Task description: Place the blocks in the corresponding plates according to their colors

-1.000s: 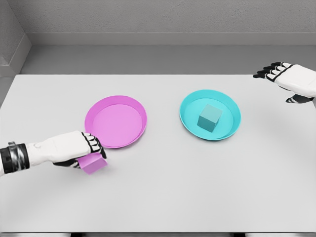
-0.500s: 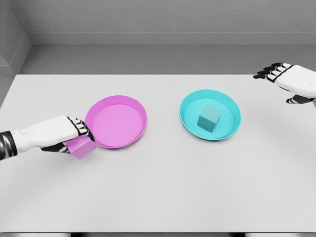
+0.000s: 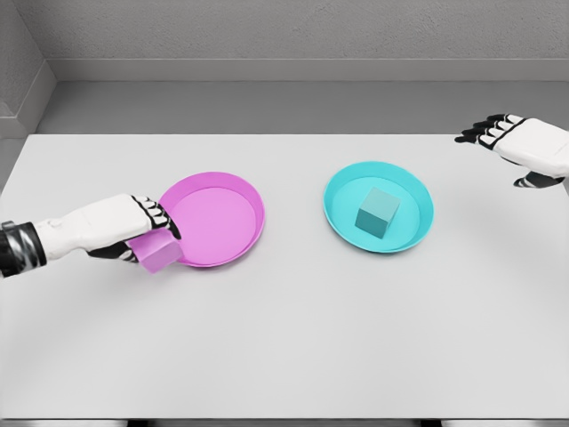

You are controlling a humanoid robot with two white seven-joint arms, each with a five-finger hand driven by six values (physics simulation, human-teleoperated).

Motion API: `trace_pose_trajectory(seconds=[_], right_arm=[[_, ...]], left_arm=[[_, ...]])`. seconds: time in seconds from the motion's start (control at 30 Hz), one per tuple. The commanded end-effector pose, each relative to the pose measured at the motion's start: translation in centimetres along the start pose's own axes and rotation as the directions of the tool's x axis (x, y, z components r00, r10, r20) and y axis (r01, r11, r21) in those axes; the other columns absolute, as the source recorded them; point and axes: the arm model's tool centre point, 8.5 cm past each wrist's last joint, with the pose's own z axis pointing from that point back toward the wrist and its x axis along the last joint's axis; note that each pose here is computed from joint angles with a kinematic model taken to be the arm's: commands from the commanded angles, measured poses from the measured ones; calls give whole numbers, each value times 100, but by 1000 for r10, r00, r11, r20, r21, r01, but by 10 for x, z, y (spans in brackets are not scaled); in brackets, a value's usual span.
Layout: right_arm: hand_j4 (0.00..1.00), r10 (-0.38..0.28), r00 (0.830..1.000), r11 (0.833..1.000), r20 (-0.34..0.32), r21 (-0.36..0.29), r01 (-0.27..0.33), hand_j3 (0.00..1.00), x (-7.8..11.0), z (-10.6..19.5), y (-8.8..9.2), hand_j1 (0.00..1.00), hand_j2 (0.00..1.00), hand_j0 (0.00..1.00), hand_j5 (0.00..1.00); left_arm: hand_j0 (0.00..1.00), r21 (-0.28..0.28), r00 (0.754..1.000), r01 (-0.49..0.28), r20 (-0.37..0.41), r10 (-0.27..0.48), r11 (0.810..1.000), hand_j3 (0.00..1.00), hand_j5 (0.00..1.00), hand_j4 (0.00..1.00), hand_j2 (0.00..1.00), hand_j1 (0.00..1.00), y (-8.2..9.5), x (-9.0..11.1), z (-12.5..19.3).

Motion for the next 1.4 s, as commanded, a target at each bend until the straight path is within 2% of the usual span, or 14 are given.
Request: trace_pose_trajectory(seconds=[0.0,0.17,0.37,0.53,0.67,1.0,1.13,1.2,1.23,1.3,1.37], right_arm=[[100,-2,1000,1000,-3,-5,2,100,-1,1,-2,100,100,100,100],[100,-3,1000,1000,-2,-3,3,100,-1,1,-1,100,100,100,100],[100,-7,1000,1000,0,-1,7,100,0,1,1,100,100,100,100],[100,-6,1000,1000,1,-1,6,100,1,0,1,100,100,100,100],[100,-7,1000,1000,0,3,7,100,0,1,2,100,100,100,100],[100,-8,1000,1000,2,3,8,100,1,0,2,100,100,100,100],[100,-8,1000,1000,2,3,8,100,1,0,2,100,100,100,100],[100,-8,1000,1000,3,2,8,100,1,-1,2,100,100,100,100],[100,-8,1000,1000,2,3,8,100,1,0,2,100,100,100,100],[100,-8,1000,1000,2,3,8,100,1,0,2,100,100,100,100],[100,-8,1000,1000,2,3,8,100,1,0,2,100,100,100,100]], left_arm=[[59,-2,1000,-18,-4,18,1000,59,59,59,59,59,-4,-1,-2],[59,-3,1000,-27,3,27,1000,59,59,59,59,59,-4,-1,-12],[59,10,1000,-13,21,12,1000,59,59,59,59,59,5,1,-25],[59,20,1000,-14,16,14,1000,59,59,59,59,59,9,-4,-35],[59,22,999,-6,50,5,1000,59,59,59,59,59,14,3,-53],[60,26,997,17,79,-19,1000,60,60,60,60,60,21,11,-72],[64,39,996,23,81,-26,999,64,64,64,64,64,27,11,-77],[69,43,996,28,83,-32,999,69,69,69,69,69,30,11,-78],[77,44,996,28,84,-31,999,77,77,77,77,77,30,11,-78],[100,50,995,23,91,-27,998,100,100,100,100,100,30,14,-81],[100,52,995,20,92,-25,998,100,100,100,100,100,30,14,-81]])
